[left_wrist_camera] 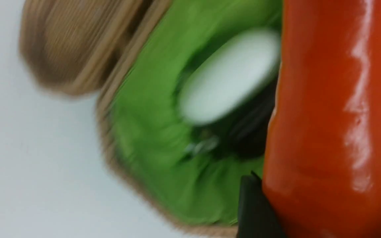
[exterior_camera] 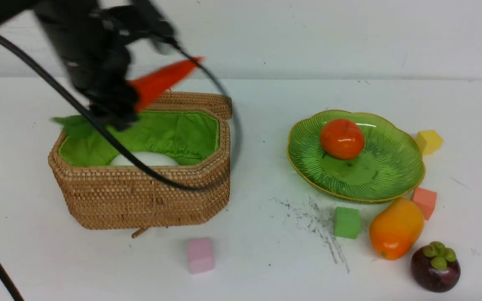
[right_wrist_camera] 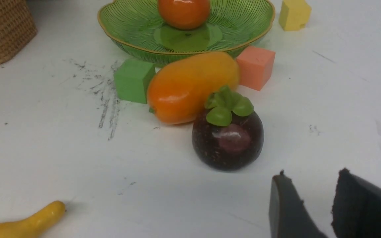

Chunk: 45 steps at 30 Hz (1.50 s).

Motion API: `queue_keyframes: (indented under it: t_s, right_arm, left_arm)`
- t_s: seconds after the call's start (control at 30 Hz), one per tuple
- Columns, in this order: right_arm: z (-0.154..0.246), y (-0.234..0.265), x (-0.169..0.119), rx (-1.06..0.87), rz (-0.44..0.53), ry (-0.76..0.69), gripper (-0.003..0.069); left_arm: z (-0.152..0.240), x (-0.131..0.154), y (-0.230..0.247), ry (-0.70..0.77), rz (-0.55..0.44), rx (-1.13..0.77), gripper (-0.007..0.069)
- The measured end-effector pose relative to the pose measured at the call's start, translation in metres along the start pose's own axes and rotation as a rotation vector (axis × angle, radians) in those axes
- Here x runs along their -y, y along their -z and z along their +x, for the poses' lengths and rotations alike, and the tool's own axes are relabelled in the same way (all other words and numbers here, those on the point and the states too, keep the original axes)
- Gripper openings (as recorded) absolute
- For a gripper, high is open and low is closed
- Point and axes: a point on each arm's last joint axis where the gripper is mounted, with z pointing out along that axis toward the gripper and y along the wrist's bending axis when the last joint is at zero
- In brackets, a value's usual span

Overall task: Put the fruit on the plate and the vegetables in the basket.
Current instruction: Use the left arm to grab a carrot and put it into the left basket, then use the right arm to grab a mangosteen and put it into the right plate

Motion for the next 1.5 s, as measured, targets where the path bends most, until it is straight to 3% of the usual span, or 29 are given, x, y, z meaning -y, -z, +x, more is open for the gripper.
queue_keyframes:
  t_s: [0.13,0.27,0.37,0.5,0.57,0.67,0.9,1.2,1.5]
  right_arm:
    - [0.0,0.0,0.0,0.0,0.0,0.0,0.0242]
    - [0.0,0.0,0.0,0.0,0.0,0.0,0.0242]
    - [0.0,0.0,0.0,0.0,0.0,0.0,0.0242]
    - [0.0,0.0,0.0,0.0,0.0,0.0,0.0242]
    - [0.0,0.0,0.0,0.0,0.0,0.0,0.0242]
    - [0.0,0.0,0.0,0.0,0.0,0.0,0.0242]
    - [0.0,0.0,0.0,0.0,0.0,0.0,0.0242]
    - [0.0,0.0,0.0,0.0,0.0,0.0,0.0242]
    - [0.0,0.0,0.0,0.0,0.0,0.0,0.0242]
  left_arm:
    - [0.014,-0.022,-0.028,0.056,0.084,0.002,0.0372]
    - [0.007,-0.018,-0.043,0.02,0.177,0.062,0.0372]
    - [0.004,-0.016,-0.045,0.015,0.186,0.086,0.0402]
    - [0.005,-0.019,-0.046,0.001,0.155,0.077,0.0591]
    - [0.005,-0.019,-0.046,-0.001,0.153,0.075,0.0644]
    - [0.005,-0.018,-0.046,0.005,0.172,0.076,0.0662]
    - [0.005,-0.011,-0.03,0.025,0.236,0.103,0.0568]
    - [0.022,-0.004,0.068,0.173,0.138,0.267,0.0426]
    - [0.064,0.032,0.134,0.097,0.109,0.394,0.0349]
